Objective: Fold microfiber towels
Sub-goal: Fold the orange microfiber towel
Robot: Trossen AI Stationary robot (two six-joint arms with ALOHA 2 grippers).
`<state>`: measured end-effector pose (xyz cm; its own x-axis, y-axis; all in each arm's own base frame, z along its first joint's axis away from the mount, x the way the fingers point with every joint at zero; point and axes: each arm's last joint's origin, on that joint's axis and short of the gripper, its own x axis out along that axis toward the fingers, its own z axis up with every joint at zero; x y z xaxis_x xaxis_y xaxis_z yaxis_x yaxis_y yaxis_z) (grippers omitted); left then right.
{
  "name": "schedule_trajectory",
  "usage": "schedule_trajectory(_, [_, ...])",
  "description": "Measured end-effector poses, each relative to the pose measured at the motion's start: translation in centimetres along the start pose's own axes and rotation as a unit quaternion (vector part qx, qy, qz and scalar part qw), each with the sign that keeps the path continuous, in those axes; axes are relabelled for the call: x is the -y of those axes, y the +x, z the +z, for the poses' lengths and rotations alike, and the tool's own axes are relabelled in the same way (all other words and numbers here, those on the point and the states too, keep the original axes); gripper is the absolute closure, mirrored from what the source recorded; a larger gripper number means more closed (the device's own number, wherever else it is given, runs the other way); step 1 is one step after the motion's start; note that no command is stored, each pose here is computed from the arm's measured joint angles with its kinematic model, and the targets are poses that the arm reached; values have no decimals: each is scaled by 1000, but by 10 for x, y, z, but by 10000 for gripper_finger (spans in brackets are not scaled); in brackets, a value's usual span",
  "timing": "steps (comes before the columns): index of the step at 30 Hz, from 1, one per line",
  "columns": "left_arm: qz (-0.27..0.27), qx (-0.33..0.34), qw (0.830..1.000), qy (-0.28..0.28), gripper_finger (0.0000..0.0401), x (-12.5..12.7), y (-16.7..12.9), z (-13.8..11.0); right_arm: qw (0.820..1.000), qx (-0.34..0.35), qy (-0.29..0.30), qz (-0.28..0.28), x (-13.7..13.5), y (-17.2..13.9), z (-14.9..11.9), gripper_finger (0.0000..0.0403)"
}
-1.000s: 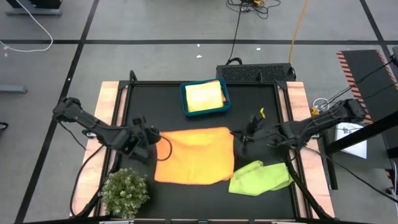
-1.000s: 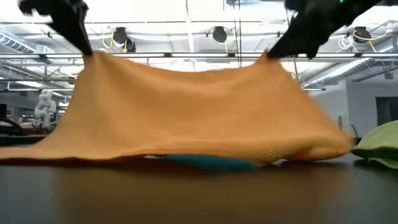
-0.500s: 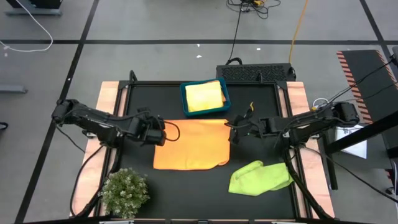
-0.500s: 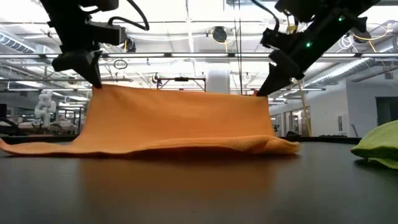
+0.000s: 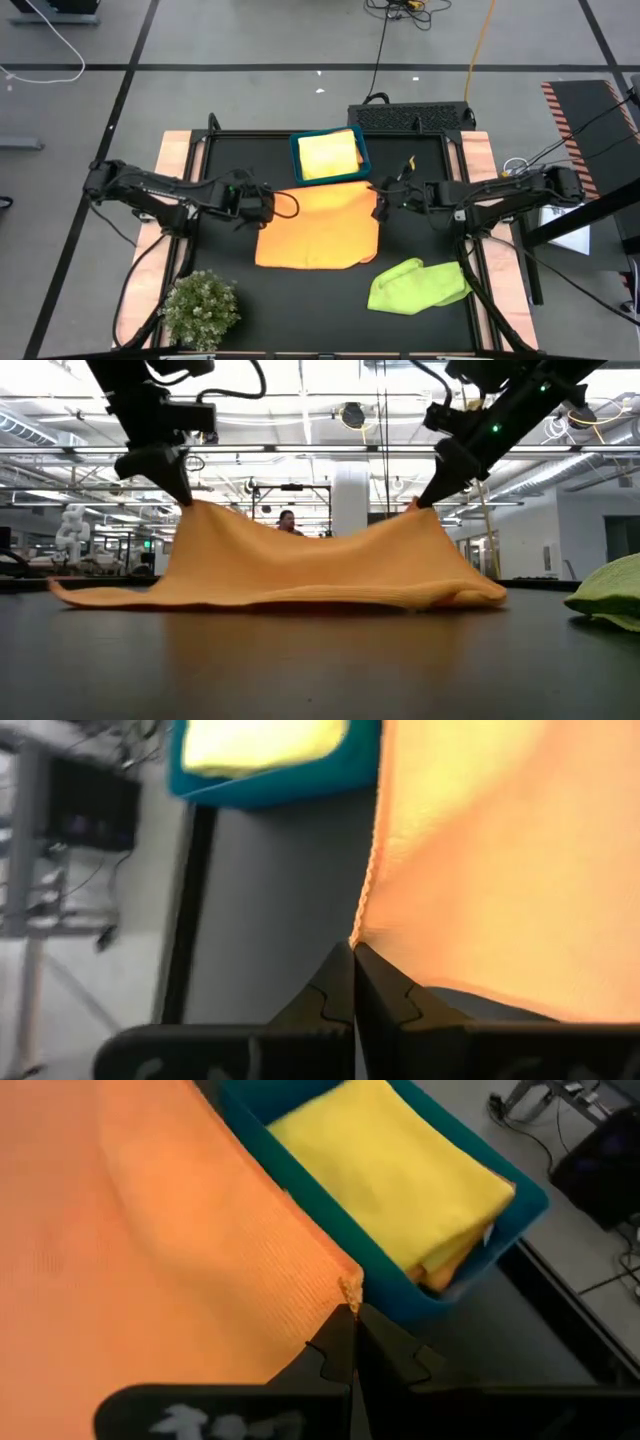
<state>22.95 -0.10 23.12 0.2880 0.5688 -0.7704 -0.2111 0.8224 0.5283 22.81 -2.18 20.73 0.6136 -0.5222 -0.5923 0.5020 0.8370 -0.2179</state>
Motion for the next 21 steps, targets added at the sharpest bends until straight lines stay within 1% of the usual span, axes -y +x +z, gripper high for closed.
schedule_trajectory(2, [-13,9,1000,11,401,0,5,1,1000,-7,-3,-5,2,3,-3,403])
schedule_trajectory(6, [-13,13,1000,9,401,-3,5,2,1000,-8,-6,1,1,0,-7,403])
schedule_trajectory(11, [-37,44,998,6,401,8,-12,-1,998,19,-25,57,-16,-18,-6,403])
schedule_trajectory(13, [-48,61,997,10,401,15,-21,-3,996,31,-42,78,-24,-27,-7,403])
schedule_trajectory(15, [-57,78,995,18,401,25,-30,-5,993,49,-47,101,-33,-33,-9,403])
schedule_trajectory(18, [-66,110,991,26,401,40,-43,-7,986,76,-57,137,-46,-40,-16,403])
schedule_trajectory(21, [-87,147,985,39,401,57,-50,-11,976,96,-81,180,-57,-43,-32,403])
